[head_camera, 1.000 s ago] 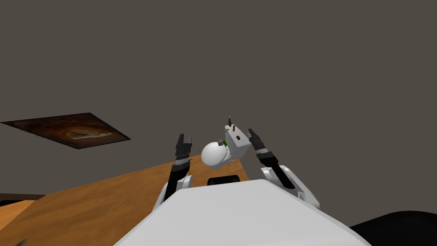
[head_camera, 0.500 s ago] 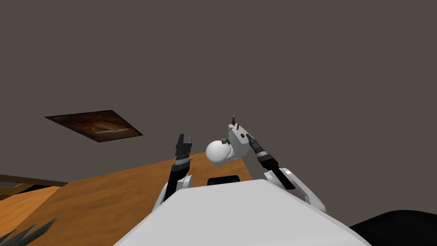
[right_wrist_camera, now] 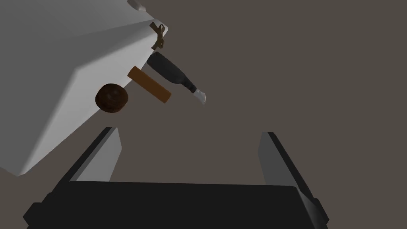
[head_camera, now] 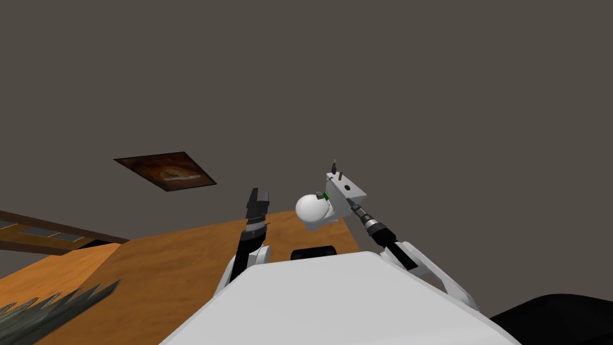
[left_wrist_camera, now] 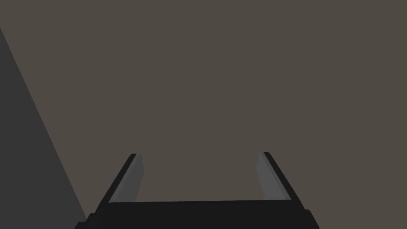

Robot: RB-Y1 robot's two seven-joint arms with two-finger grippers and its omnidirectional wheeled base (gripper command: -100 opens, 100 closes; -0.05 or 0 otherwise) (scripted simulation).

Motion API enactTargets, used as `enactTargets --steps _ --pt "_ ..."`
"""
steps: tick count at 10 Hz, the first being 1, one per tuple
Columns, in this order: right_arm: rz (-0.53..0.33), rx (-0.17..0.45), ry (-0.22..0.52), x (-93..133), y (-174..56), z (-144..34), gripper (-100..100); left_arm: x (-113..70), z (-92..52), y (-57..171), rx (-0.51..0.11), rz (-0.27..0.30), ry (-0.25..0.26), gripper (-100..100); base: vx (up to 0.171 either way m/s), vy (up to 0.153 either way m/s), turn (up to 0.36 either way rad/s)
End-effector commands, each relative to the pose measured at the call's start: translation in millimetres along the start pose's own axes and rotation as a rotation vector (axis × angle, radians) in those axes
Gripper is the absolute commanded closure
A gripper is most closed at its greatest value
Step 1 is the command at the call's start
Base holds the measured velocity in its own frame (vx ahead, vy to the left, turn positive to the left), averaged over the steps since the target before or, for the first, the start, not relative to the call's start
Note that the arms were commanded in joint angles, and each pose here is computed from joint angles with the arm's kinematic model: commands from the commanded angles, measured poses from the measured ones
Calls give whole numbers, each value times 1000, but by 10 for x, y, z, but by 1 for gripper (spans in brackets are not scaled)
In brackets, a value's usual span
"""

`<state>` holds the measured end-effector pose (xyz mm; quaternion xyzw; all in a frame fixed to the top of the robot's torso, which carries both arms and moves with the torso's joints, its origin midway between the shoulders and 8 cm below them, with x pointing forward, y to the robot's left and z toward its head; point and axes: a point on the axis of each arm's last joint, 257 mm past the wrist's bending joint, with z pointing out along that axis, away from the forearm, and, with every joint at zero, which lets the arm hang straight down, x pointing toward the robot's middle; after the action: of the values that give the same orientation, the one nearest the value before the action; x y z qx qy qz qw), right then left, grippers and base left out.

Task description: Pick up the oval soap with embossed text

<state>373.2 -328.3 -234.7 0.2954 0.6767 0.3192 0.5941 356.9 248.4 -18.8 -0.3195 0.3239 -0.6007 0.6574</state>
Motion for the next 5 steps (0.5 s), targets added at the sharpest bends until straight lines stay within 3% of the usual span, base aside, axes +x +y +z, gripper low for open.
enactTargets --steps 1,4,5 --pt "-24 34 17 12 -106 -30 -100 0 0 0 0 0 0 0 -52 117 11" --pt "-142 160 97 64 -653 -189 -100 -1 0 0 0 0 0 0 -34 87 75" --pt "-143 160 98 63 -654 -189 -100 -1 0 0 0 0 0 0 -11 72 20"
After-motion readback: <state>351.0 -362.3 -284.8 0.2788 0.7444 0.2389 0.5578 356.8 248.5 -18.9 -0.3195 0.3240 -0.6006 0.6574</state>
